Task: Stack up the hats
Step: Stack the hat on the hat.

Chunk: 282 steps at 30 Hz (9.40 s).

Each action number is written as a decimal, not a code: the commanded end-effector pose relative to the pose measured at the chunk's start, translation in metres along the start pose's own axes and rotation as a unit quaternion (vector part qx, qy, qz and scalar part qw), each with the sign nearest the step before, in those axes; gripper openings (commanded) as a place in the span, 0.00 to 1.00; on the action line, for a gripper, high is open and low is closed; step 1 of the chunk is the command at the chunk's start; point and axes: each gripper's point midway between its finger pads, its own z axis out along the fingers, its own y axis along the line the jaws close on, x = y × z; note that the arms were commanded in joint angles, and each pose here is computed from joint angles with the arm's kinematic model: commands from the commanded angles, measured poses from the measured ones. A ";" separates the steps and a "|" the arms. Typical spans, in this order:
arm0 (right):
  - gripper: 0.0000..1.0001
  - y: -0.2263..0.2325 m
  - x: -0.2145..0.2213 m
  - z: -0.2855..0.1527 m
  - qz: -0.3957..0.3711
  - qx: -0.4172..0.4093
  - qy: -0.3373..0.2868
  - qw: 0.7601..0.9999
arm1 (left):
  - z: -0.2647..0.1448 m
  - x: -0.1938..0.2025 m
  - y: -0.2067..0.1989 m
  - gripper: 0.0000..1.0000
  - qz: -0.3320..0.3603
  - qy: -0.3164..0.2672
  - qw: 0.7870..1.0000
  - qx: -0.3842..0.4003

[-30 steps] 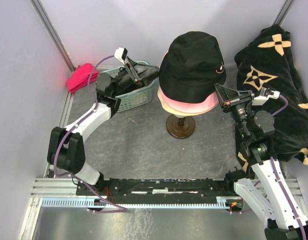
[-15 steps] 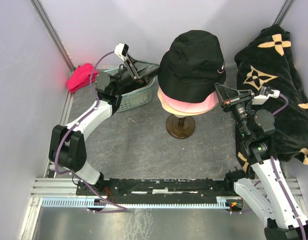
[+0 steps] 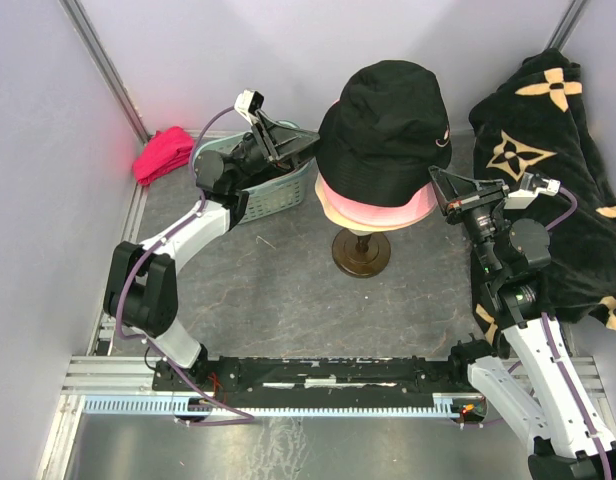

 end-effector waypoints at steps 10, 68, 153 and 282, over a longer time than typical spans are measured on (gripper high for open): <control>0.02 0.021 -0.001 0.000 -0.014 -0.027 0.006 1.000 | 0.005 0.010 -0.020 0.59 -0.008 0.025 0.998 0.060; 0.02 -0.053 -0.014 -0.022 -0.024 0.077 -0.015 0.997 | -0.034 0.006 0.059 0.03 -0.032 -0.011 0.999 -0.017; 0.64 0.053 0.011 -0.081 0.085 -0.012 0.071 0.994 | -0.006 0.081 0.066 0.03 0.067 -0.103 0.984 -0.132; 0.02 0.049 0.020 -0.068 0.074 -0.023 0.103 0.992 | 0.019 -0.021 -0.009 0.49 0.107 -0.055 0.988 -0.101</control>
